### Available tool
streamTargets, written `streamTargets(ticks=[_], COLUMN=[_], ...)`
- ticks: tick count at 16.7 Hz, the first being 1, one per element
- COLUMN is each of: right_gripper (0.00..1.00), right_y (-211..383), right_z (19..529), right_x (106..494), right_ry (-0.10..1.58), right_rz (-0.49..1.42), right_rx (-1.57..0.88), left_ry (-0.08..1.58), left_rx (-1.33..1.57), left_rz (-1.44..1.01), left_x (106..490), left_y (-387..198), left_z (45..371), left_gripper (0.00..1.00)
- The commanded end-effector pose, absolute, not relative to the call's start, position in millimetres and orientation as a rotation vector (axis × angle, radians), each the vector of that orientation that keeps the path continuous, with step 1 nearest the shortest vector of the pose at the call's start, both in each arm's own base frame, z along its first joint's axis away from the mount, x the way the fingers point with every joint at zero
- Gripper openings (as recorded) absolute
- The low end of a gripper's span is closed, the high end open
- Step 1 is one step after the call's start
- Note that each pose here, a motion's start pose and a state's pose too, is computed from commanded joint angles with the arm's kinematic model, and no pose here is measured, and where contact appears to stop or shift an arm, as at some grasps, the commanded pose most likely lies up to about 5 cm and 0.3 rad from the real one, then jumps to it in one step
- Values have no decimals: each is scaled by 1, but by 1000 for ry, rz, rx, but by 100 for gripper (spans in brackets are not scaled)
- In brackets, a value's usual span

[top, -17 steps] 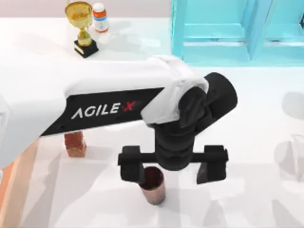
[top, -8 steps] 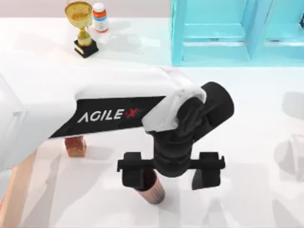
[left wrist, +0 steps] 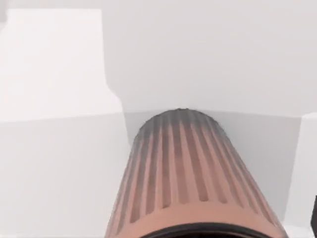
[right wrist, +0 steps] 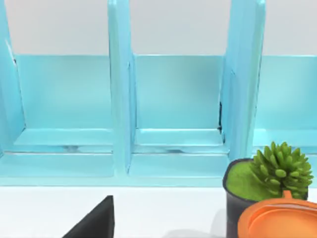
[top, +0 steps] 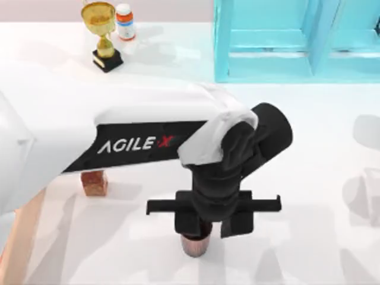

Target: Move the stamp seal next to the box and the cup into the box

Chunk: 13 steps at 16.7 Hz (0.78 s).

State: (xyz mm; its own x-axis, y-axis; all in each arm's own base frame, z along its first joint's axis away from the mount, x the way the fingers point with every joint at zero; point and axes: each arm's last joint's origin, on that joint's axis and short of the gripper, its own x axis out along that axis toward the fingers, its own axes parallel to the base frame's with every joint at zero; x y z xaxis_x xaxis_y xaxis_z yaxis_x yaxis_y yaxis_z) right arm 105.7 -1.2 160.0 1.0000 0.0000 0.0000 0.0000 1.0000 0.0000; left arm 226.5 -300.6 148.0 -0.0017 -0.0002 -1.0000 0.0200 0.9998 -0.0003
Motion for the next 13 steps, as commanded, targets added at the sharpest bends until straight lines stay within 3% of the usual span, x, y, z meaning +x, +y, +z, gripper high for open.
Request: streamTargets(ticks=[2, 3, 13], right_gripper=[100, 100, 100], right_y=[-1, -1, -1], right_z=[160, 160, 160], right_x=[106, 106, 106], right_ry=[0, 0, 0], right_rz=[0, 0, 0], right_rx=[0, 0, 0], left_ry=[1572, 1572, 1573], left_rx=[16, 16, 16], left_rz=[-16, -16, -16], left_x=[227, 227, 228], left_y=[-301, -301, -296], left_z=[148, 148, 154], left_gripper=[2, 0, 0])
